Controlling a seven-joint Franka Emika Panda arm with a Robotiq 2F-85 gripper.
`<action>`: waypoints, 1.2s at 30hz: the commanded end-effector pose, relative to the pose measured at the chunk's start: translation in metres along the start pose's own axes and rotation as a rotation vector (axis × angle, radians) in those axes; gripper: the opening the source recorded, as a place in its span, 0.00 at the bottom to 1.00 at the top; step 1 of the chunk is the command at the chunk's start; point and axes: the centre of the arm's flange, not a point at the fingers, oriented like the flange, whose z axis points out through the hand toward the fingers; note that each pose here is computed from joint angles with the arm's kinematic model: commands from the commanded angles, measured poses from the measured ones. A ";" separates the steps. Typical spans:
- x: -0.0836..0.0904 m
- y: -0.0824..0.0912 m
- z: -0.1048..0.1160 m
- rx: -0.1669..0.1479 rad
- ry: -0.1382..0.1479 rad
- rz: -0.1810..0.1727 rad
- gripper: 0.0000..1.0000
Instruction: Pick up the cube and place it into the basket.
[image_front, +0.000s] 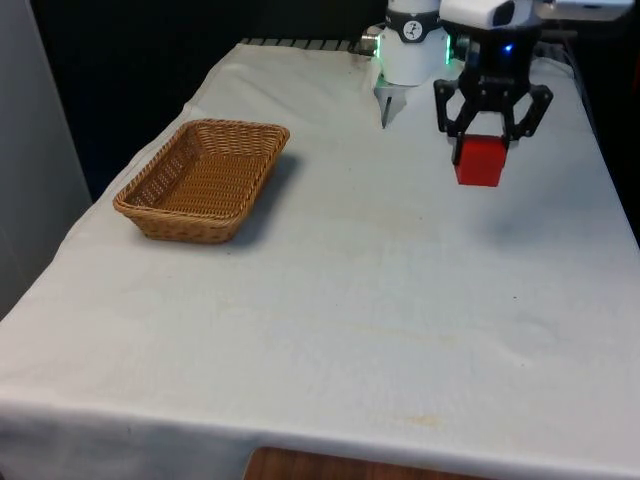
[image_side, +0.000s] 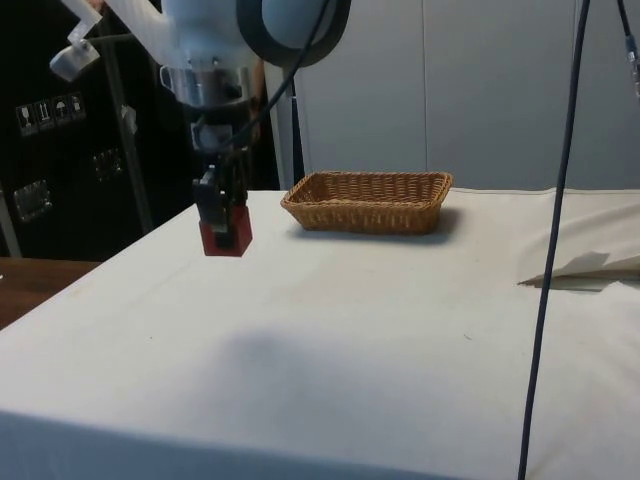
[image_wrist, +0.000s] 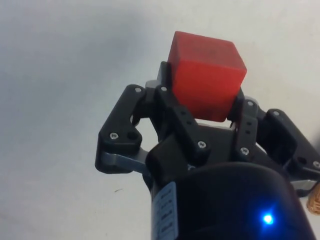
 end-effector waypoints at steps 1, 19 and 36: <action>-0.001 0.004 -0.002 0.006 -0.001 -0.002 0.01; -0.004 0.061 -0.012 -0.032 0.006 0.004 0.01; -0.010 0.114 -0.024 -0.066 0.013 0.010 0.01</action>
